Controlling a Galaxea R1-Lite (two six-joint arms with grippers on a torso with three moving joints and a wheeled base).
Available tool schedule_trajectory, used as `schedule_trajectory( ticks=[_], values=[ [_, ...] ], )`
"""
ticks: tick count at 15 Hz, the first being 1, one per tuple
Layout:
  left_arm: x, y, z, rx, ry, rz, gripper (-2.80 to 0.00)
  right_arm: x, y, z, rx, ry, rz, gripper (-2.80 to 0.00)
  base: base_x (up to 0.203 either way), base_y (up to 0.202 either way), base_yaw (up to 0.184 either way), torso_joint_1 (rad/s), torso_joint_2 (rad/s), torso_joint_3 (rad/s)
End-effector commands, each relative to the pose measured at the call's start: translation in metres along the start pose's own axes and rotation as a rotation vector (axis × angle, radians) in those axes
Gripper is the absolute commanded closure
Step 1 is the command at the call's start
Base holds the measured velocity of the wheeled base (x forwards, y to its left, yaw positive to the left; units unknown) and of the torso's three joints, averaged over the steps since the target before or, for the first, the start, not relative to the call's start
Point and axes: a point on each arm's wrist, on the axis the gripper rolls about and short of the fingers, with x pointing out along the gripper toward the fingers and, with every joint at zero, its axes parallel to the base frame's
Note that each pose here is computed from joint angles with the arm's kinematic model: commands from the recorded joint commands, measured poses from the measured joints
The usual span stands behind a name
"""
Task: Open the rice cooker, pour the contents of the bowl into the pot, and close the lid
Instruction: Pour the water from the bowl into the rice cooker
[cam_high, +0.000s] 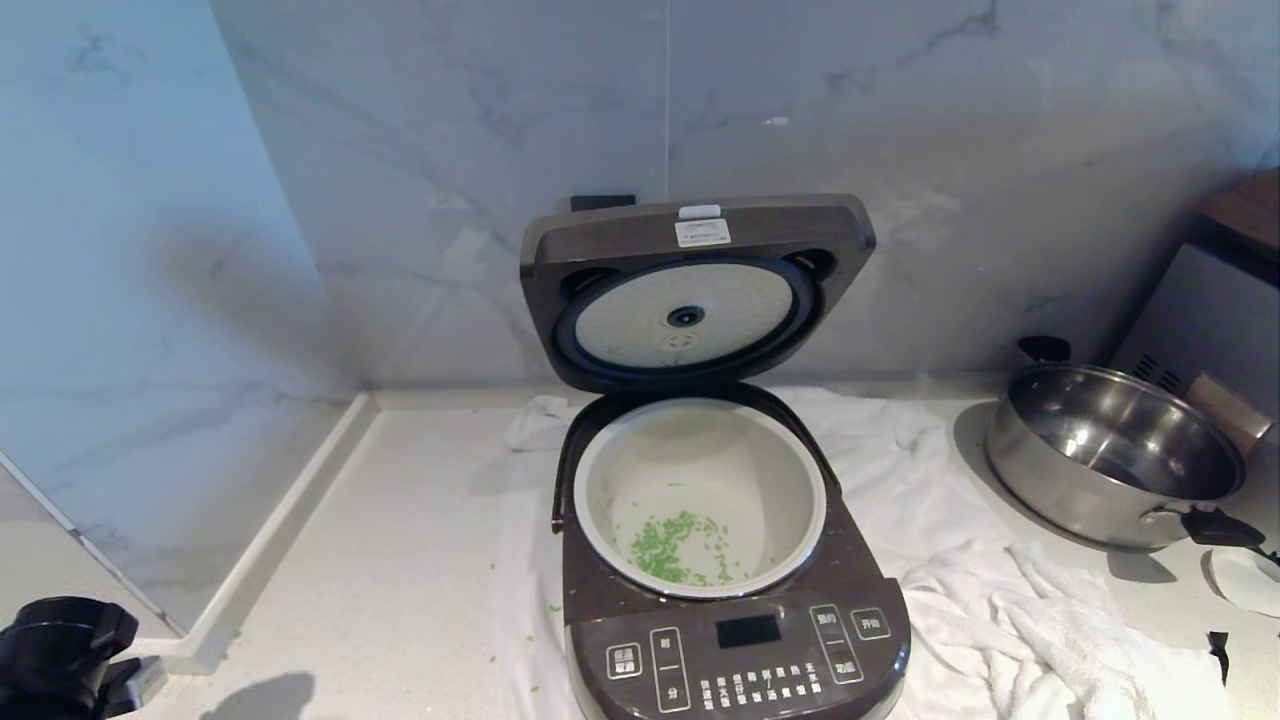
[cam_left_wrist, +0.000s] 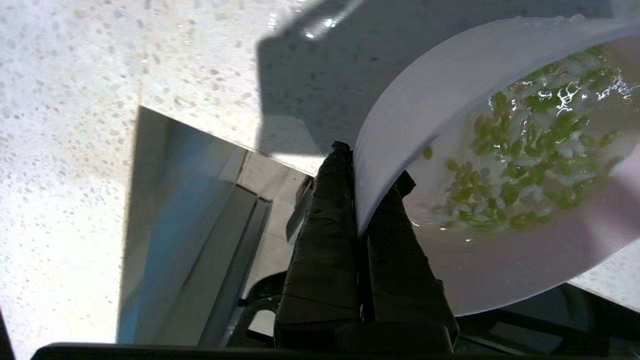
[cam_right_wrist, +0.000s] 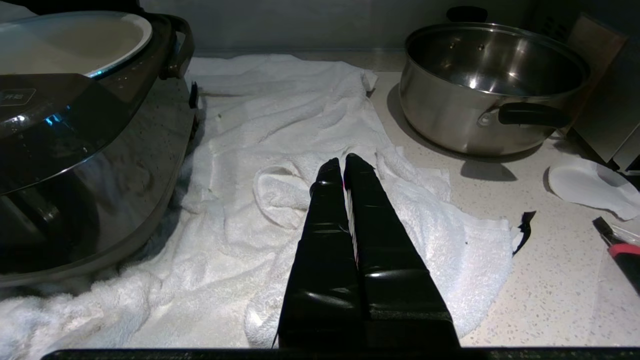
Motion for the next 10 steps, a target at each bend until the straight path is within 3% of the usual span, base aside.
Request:
schedule_trajectory(
  ticks=[1, 6, 10],
  values=[
    [-0.004, -0.008, 0.005, 0.027, 0.005, -0.008, 0.0, 0.0, 0.0, 0.0, -0.001, 0.0, 0.001, 0.0, 0.0, 0.0, 0.0, 0.0, 0.0, 0.0],
    [-0.006, -0.031, 0.012, 0.03, 0.046, -0.027, 0.0, 0.0, 0.0, 0.0, 0.001, 0.0, 0.001, 0.0, 0.0, 0.0, 0.0, 0.0, 0.0, 0.0],
    [-0.007, -0.049, 0.016, 0.044, 0.034, -0.044, 0.0, 0.0, 0.0, 0.0, 0.001, 0.0, 0.001, 0.0, 0.0, 0.0, 0.0, 0.0, 0.0, 0.0]
  ],
)
